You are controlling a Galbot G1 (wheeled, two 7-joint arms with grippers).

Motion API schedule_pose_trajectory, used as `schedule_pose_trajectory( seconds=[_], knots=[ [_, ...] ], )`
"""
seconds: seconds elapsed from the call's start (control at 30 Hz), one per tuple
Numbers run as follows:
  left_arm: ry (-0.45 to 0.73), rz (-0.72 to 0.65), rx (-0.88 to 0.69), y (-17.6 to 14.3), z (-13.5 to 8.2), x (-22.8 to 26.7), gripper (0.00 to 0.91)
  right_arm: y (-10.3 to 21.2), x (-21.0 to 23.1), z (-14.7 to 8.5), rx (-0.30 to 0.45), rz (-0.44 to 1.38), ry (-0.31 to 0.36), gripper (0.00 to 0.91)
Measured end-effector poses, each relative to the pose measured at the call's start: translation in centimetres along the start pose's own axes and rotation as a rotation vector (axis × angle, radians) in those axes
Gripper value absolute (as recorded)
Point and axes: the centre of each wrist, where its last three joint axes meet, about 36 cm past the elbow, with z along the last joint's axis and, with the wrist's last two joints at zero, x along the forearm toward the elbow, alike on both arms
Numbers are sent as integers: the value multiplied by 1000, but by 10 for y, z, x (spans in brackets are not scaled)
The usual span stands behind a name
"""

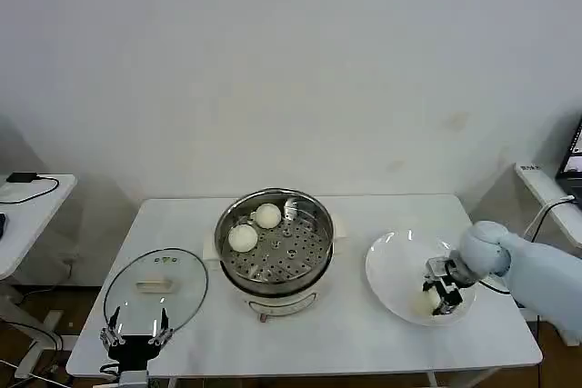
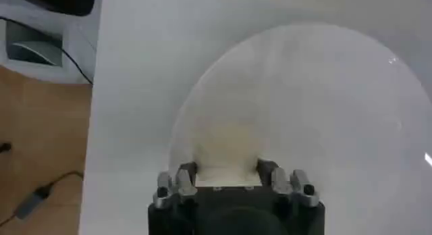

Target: Take steamed baozi put them in steamer then cover it.

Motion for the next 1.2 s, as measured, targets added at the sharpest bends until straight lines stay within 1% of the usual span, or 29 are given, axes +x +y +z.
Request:
schedule_pose_trajectory(
  seconds=[0.13,0.17,0.33,0.43,0.47,0.53,0.7,0.83,0.97,1.2],
  knots=[
    [-5,0,-1,2,-1,-2,907,-11,25,4,4,35,0,605],
    [-4,0,-1,3,0,-3,907,-14,32,4,7,45,-2,615],
    [-2,-2,-2,7,1,-4,907,-36,73,2,15,111,-12,605],
    [-4,-4,1,11,0,-4,907,-52,101,-5,26,156,-18,605],
    [-4,-5,2,11,0,-4,907,-58,111,-9,32,172,-21,615],
    [-3,-8,5,14,-1,-4,907,-71,132,-19,52,205,-27,605],
    [-2,-15,8,18,-1,-3,907,-101,174,-61,130,266,-44,615],
    [-5,-22,11,20,-3,-1,907,-123,196,-104,202,295,-57,615],
    [-5,-29,13,23,-5,1,907,-139,205,-154,289,300,-69,615],
    [-3,-40,15,26,-6,3,907,-152,197,-245,451,274,-93,615]
  ],
)
